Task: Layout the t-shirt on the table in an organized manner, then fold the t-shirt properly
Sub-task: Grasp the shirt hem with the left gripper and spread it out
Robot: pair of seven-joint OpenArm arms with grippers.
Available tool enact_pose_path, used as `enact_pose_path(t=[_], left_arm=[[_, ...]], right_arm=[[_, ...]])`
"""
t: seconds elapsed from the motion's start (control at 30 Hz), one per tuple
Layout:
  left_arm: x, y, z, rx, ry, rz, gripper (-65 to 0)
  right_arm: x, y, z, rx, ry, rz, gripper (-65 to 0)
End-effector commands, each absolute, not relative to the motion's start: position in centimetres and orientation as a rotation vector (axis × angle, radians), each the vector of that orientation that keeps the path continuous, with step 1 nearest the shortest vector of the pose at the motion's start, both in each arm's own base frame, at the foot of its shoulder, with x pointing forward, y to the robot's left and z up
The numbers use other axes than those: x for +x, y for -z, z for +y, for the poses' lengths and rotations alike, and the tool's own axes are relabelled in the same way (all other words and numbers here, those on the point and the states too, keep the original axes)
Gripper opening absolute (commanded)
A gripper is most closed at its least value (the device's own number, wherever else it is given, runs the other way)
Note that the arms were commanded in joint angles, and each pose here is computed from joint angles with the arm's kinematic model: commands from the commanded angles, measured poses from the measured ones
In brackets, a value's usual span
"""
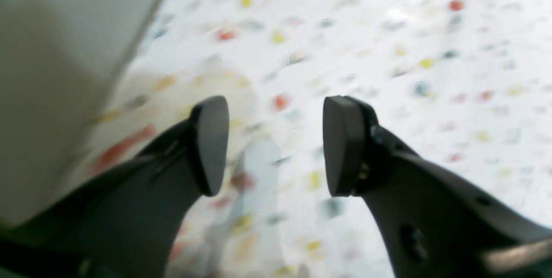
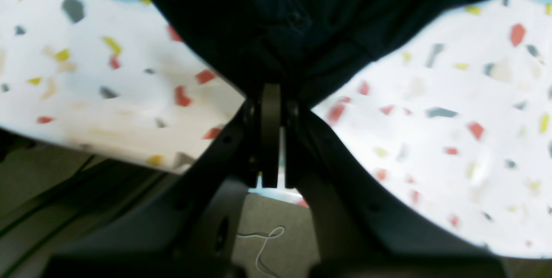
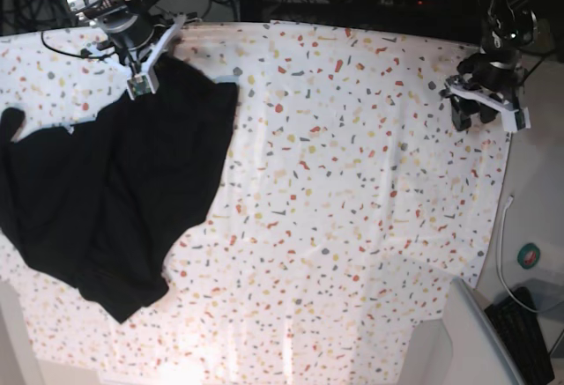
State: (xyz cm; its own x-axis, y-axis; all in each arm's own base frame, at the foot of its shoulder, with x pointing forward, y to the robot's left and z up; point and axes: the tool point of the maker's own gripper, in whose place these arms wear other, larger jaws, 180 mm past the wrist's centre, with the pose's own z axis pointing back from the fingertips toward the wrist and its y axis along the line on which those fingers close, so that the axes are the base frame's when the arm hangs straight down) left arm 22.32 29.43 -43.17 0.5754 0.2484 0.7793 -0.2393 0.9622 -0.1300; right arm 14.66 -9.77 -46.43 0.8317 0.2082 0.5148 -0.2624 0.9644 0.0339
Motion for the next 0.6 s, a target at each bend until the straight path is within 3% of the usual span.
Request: enact_pose_path(t=[0.0, 0.07, 0.1, 0.2, 0.3, 0.4, 0.57], left_arm=[[24.4, 41.5, 27.4, -0.059, -0.237, -0.985, -40.8], [26.7, 40.6, 22.8, -0.147, -0.145, -1.016, -56.8], [27.4, 40.3, 20.3, -0.195, -0.106, -1.023, -65.0], [30.0, 38.7, 13.0, -0.34, 0.008, -1.06, -65.0], [31.2, 38.3, 6.3, -0.474, 0.09, -1.053, -65.0], [31.3, 38.4, 0.0, -0.594, 0.161, -1.016, -65.0], [28.8, 40.5, -9.6, -0.738, 0.324, -0.876, -65.0]], right_arm=[[15.4, 45.1, -9.1, 0.125, -0.263, -0.577, -65.0], [15.0, 44.2, -8.0, 0.14, -0.298, -0.549, -65.0], [14.8, 43.8, -7.3, 0.153, -0.334, -0.536, -58.7], [14.7, 42.5, -6.3, 0.179, -0.423, -0.544, -41.7], [15.4, 41.5, -7.8, 0.149, -0.404, -0.578, -32.0], [17.3, 40.4, -10.4, 0.09, -0.347, -0.656, -33.2], [21.8, 37.9, -19.5, -0.115, -0.183, -0.781, -36.9]])
